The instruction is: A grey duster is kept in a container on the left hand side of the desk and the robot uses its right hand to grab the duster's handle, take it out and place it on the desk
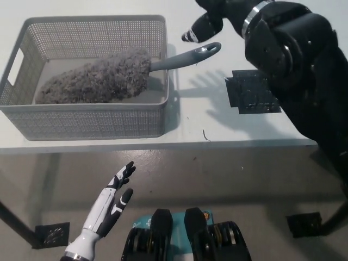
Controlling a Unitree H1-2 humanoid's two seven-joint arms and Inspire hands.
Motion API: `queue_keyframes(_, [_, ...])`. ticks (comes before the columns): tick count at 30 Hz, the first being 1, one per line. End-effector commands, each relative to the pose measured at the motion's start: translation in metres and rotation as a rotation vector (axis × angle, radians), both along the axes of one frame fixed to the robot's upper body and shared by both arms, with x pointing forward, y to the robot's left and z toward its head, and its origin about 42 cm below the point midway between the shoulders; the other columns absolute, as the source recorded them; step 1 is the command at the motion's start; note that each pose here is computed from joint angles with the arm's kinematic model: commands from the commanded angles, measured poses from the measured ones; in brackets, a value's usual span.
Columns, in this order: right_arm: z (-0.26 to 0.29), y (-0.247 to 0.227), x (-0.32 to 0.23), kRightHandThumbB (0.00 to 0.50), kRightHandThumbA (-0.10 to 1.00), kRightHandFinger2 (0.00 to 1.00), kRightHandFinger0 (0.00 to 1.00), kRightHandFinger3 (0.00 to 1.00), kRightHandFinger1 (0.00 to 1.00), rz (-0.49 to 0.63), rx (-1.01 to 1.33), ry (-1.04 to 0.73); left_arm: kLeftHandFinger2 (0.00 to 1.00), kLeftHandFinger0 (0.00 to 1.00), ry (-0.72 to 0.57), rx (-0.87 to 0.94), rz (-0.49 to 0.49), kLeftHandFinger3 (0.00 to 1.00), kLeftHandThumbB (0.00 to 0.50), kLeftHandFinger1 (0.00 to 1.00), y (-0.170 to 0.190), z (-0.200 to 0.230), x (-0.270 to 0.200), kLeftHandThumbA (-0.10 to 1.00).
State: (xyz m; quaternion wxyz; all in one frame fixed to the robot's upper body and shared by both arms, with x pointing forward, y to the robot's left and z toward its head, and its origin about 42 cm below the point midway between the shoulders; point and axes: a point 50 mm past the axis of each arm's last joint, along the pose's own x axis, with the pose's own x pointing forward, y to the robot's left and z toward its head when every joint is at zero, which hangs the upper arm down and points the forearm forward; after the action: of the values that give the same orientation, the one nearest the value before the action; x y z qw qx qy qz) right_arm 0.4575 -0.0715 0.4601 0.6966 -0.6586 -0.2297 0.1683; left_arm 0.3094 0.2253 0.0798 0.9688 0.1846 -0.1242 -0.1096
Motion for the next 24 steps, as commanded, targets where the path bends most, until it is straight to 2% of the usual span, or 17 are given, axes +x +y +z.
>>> queue_keyframes(1, [0.027,-0.001,0.004,0.5,0.96,1.0,1.0,1.0,1.0,-0.082,-0.02,0.005,1.0,1.0,-0.095,0.011,-0.009,1.0,0.063,1.0,0.003,0.014,0.006,1.0])
queue_keyframes(4, [0.029,0.001,0.007,0.5,1.0,1.0,1.0,1.0,1.0,-0.09,-0.03,0.034,1.0,1.0,-0.093,0.012,-0.008,1.0,0.069,1.0,0.003,0.014,0.005,1.0])
queue_keyframes(9, [0.046,0.006,0.012,0.5,0.98,1.0,1.0,1.0,1.0,-0.06,-0.003,0.152,1.0,1.0,-0.089,0.015,-0.024,1.0,0.082,1.0,0.002,0.015,0.005,1.0])
queue_keyframes(11, [0.056,0.007,0.011,0.5,1.0,1.0,1.0,1.0,1.0,-0.041,-0.003,0.191,1.0,1.0,-0.092,0.01,-0.027,1.0,0.071,1.0,0.002,0.015,0.005,1.0])
queue_keyframes(14, [0.066,0.009,0.011,0.5,1.0,1.0,1.0,1.0,1.0,-0.019,-0.014,0.212,1.0,1.0,-0.092,0.016,-0.032,1.0,0.063,1.0,0.002,0.015,0.007,1.0])
queue_keyframes(18, [0.082,0.018,0.012,0.5,1.0,1.0,1.0,1.0,1.0,-0.015,-0.051,0.203,1.0,1.0,-0.092,0.026,-0.042,1.0,0.081,1.0,0.001,0.017,0.007,1.0])
queue_keyframes(24, [0.075,0.023,0.023,0.5,1.0,1.0,1.0,1.0,1.0,-0.017,-0.018,0.264,1.0,1.0,-0.095,0.039,-0.054,1.0,0.082,1.0,0.003,0.019,0.007,1.0])
